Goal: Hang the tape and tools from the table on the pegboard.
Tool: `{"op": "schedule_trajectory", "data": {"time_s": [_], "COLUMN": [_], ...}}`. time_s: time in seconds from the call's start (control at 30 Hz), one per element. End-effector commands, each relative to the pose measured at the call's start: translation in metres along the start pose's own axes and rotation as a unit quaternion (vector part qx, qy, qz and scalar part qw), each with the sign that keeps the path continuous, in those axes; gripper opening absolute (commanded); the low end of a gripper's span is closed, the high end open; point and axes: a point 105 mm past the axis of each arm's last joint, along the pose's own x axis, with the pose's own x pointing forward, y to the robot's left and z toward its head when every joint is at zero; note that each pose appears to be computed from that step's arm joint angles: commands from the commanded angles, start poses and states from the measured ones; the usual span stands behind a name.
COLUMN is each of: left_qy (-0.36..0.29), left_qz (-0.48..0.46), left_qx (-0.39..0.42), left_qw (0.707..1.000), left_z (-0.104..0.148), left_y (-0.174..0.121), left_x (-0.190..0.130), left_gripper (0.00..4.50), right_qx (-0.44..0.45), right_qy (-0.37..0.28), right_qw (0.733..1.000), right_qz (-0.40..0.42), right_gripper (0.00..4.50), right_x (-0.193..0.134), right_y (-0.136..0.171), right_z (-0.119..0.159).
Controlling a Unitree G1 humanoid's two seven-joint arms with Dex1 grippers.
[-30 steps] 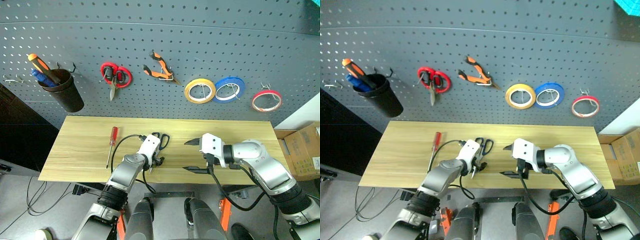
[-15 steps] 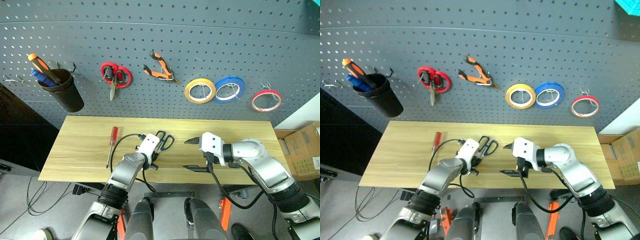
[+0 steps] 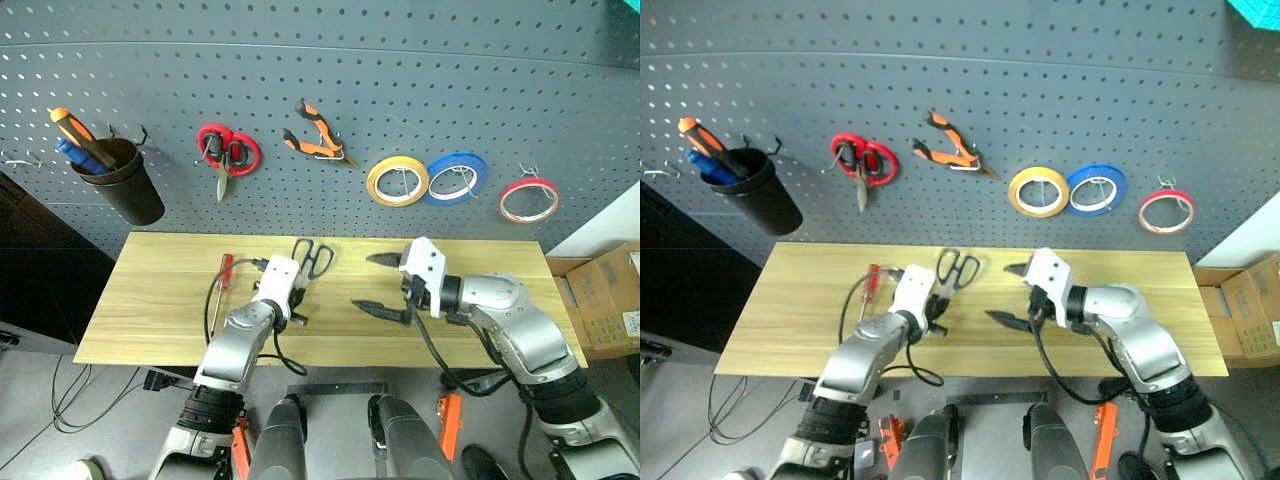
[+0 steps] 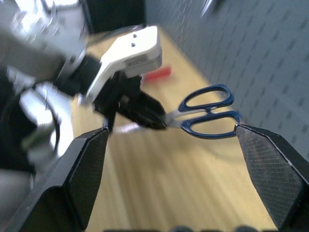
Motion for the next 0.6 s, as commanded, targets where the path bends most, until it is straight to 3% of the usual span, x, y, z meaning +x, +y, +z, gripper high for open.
{"op": "schedule_trajectory", "data": {"time_s": [0.03,0.33,0.6], "left_qy": [-0.088,-0.169,-0.186], "left_qz": [0.024,0.122,0.118], "left_qx": [-0.005,-0.026,-0.04], "left_qw": [0.996,0.978,0.975], "left_z": [0.036,0.058,0.053], "left_y": [0.009,0.048,0.041], "left_x": [-0.018,-0.05,-0.06], "left_gripper": [0.56,0.56,0.56], "right_qx": [0.006,0.056,0.053], "right_qy": [-0.052,-0.145,-0.153], "right_qw": [0.998,0.986,0.986], "right_qz": [-0.036,-0.051,-0.049], "right_gripper": [4.5,4.5,4.5], "right_x": [0.002,0.012,0.017], "right_y": [-0.005,-0.01,-0.015], "right_z": [0.028,0.062,0.066]}}
